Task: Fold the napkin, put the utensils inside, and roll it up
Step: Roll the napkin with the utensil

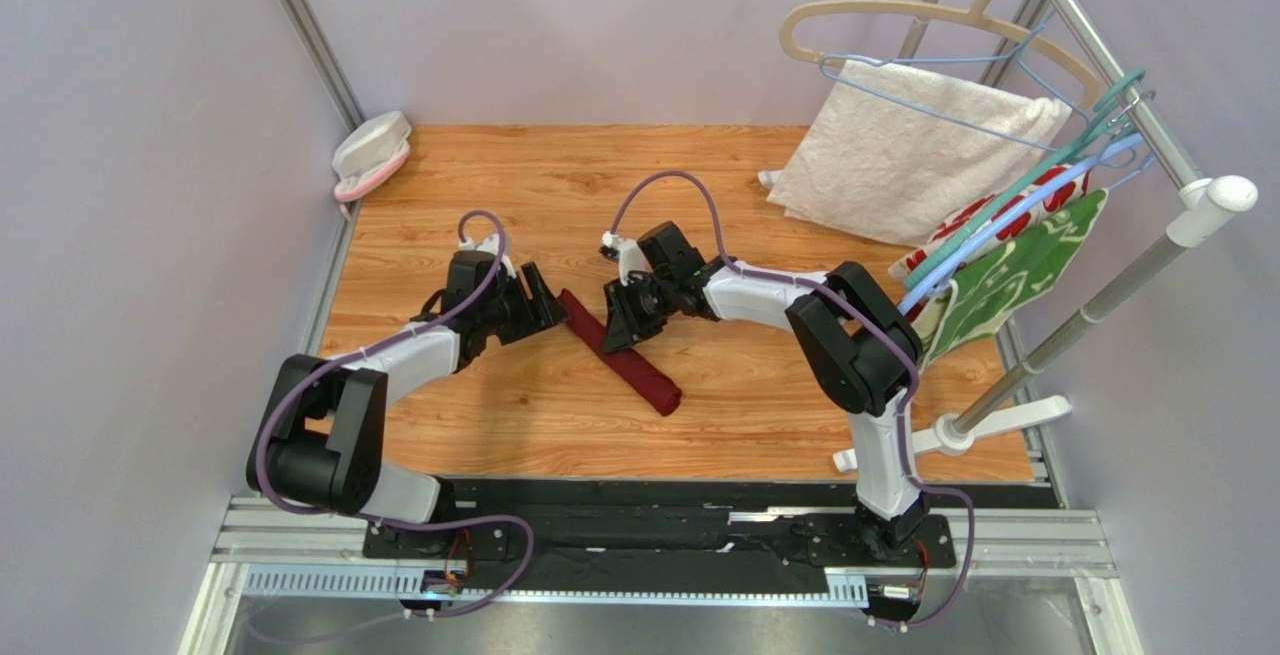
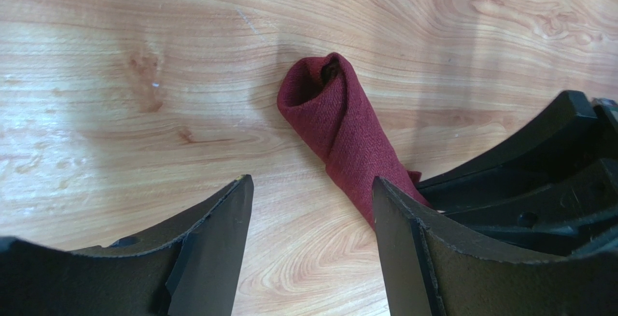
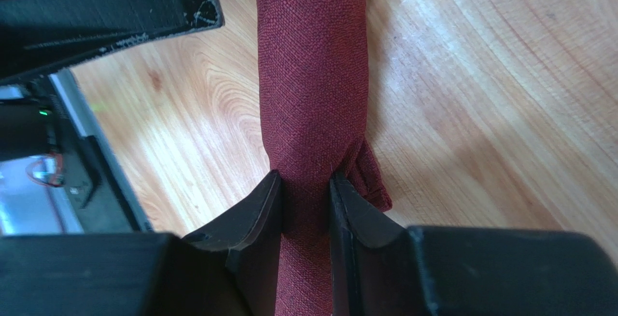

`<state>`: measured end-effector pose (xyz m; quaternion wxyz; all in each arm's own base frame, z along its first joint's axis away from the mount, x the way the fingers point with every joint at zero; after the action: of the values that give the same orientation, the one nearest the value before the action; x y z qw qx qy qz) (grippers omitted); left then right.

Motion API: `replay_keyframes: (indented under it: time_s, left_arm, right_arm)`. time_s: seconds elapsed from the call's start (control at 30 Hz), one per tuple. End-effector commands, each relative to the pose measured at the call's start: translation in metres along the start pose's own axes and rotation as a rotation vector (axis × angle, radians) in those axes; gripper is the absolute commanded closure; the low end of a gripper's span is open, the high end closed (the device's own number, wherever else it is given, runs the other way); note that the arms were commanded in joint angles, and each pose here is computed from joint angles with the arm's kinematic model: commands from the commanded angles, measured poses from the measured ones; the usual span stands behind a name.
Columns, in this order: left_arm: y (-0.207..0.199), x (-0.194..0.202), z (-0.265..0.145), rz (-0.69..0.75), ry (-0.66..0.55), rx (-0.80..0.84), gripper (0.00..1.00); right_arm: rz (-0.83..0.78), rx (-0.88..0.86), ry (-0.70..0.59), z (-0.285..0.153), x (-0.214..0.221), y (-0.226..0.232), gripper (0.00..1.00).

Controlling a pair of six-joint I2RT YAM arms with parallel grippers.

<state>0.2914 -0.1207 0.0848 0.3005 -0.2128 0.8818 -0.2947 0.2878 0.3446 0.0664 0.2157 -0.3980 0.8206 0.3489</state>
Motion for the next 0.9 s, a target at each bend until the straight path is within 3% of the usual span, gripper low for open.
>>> replay_keyframes:
  time_s: [0.0,0.23,0.5,0.73,0.87]
  left_arm:
    - [-0.015,-0.009,0.003,-0.010,-0.029,0.084,0.30]
    - [-0.024,-0.010,0.009,-0.032,-0.020,0.158,0.30]
    - [-0.022,-0.004,0.024,-0.080,0.024,0.168,0.32]
    - [-0.032,-0.004,0.038,-0.080,0.032,0.205,0.34]
    - [-0.036,-0.002,0.047,-0.094,0.046,0.213,0.37]
  right_arm:
    - [0.181,0.009,0.046,0.012,0.026,-0.019,0.78]
    - [0.286,-0.052,-0.052,0.021,0.011,-0.031,0.78]
    - [0.353,-0.040,-0.124,0.026,0.002,-0.045,0.71]
    - [0.252,-0.010,-0.147,0.003,-0.014,-0.035,0.48]
    - [0.210,0.033,-0.153,-0.012,-0.023,-0.032,0.40]
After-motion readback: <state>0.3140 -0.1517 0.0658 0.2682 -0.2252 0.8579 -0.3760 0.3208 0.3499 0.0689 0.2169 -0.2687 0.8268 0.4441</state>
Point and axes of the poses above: each gripper's point midway between its finger pads, its own z axis out along the fingers, its own y axis along the line the jaws close on, x = y × z, the point moved 5 cm from there along -z, back along the fingers, and after that the axes turned 13 degrees about -z, right-handed, at the moved point
